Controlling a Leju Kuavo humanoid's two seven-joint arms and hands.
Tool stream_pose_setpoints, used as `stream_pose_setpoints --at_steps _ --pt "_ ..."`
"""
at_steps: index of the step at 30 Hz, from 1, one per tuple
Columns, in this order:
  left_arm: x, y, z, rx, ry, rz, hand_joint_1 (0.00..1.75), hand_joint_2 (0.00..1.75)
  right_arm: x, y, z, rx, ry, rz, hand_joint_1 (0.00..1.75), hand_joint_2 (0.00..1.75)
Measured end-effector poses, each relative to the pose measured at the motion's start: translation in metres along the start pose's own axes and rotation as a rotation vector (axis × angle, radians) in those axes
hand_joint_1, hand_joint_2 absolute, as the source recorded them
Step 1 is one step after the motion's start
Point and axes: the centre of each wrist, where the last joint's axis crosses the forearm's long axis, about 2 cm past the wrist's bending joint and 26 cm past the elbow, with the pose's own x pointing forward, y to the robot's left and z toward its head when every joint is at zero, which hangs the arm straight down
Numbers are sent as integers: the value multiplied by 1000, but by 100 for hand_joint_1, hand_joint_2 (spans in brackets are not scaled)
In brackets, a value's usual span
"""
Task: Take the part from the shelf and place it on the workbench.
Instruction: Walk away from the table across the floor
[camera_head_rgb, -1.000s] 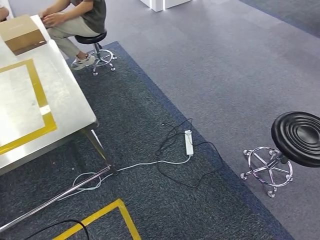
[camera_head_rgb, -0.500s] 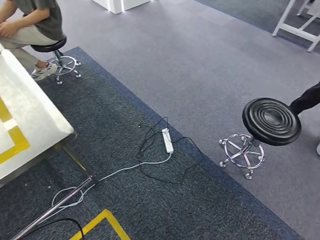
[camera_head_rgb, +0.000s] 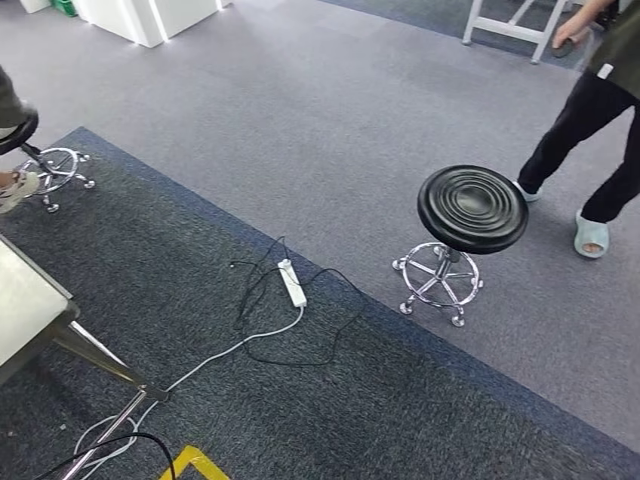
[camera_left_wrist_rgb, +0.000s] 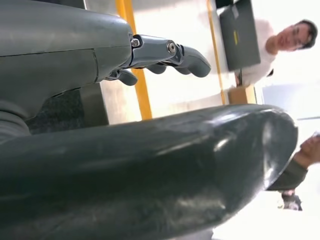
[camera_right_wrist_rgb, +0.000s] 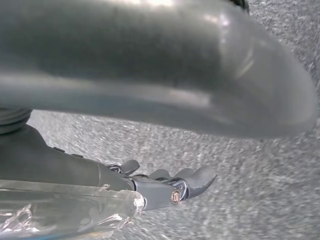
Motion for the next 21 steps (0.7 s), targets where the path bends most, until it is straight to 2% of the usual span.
stream_pose_setpoints --at_steps 7,15,21 --pt "-7 -1 5 -18 36 -8 0 0 -1 0 0 8 54 20 0 0" --pt "-13 -5 16 -60 102 4 0 0 3 -9 -3 28 -58 34 0 0" --pt "-16 -5 19 -77 125 3 0 0 5 -13 -4 27 -70 38 0 0"
